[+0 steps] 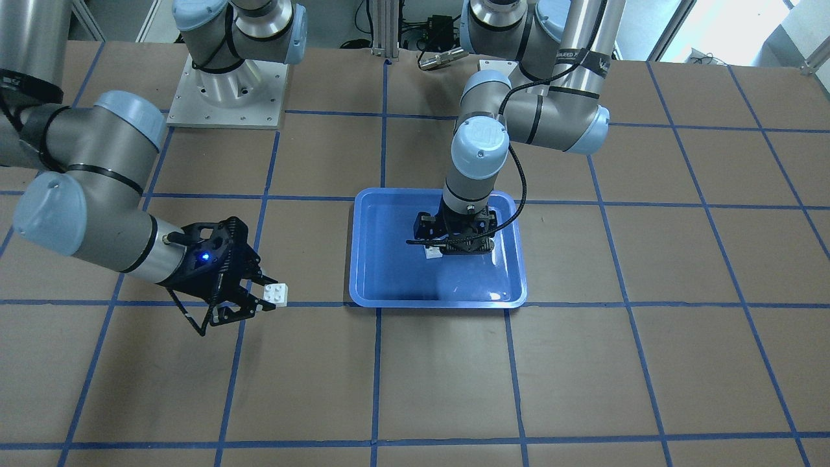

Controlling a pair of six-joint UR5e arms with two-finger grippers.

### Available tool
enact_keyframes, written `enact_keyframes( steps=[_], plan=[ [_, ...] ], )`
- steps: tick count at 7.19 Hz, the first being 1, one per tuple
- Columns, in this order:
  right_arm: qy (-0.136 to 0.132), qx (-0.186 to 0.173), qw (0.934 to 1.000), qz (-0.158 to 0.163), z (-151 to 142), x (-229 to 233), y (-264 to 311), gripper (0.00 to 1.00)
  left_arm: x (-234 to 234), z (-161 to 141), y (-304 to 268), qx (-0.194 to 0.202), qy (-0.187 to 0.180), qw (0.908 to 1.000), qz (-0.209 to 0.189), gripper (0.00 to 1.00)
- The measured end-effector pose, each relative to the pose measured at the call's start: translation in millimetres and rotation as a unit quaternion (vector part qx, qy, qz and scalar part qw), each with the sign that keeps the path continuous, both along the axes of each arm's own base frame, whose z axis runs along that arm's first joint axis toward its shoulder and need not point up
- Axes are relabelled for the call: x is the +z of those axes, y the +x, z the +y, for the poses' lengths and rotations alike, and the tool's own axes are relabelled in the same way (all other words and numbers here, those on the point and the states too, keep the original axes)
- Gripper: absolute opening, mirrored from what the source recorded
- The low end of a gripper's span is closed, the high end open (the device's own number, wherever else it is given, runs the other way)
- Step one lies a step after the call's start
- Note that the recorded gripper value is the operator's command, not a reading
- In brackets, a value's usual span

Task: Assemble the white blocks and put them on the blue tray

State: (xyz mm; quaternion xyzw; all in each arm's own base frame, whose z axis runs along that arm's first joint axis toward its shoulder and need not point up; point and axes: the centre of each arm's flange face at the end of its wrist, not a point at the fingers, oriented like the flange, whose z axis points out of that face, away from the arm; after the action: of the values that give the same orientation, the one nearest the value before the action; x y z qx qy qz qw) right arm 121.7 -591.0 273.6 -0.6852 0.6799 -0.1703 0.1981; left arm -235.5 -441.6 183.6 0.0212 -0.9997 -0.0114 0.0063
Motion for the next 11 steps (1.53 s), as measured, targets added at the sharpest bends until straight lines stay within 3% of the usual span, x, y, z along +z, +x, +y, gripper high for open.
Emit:
enact_keyframes(
  steps=[4,5,7,8,10,11],
  plan=[
    [-0.047,-0.044,0.9979,0.004,76.6,-41.4,71.6,0.0,9.7,-14.1,34.9,0.006,0.002,1.0,0.005,1.0],
    [-0.05,-0.047,0.9976,0.001,89.1,-44.0,92.6,0.0,11.4,-15.8,39.1,0.01,0.003,0.9999,0.012,0.9],
    [-0.051,-0.031,0.9982,0.0,110.8,-47.3,130.1,0.0,9.1,-12.7,41.3,0.018,0.03,0.9987,0.037,0.42],
    [-0.058,-0.02,0.9981,-0.001,120.5,-49.5,144.3,0.0,8.2,-11.2,42.2,0.02,0.039,0.9982,0.041,0.27],
    [-0.063,-0.01,0.9979,-0.003,130.8,-56.5,156.2,0.0,8.1,-10.8,43.0,0.022,0.044,0.9978,0.045,0.08],
    [-0.06,-0.005,0.9982,-0.002,133.4,-62.9,161.3,0.0,7.4,-11.1,43.0,0.023,0.044,0.9977,0.046,0.07]
  ],
)
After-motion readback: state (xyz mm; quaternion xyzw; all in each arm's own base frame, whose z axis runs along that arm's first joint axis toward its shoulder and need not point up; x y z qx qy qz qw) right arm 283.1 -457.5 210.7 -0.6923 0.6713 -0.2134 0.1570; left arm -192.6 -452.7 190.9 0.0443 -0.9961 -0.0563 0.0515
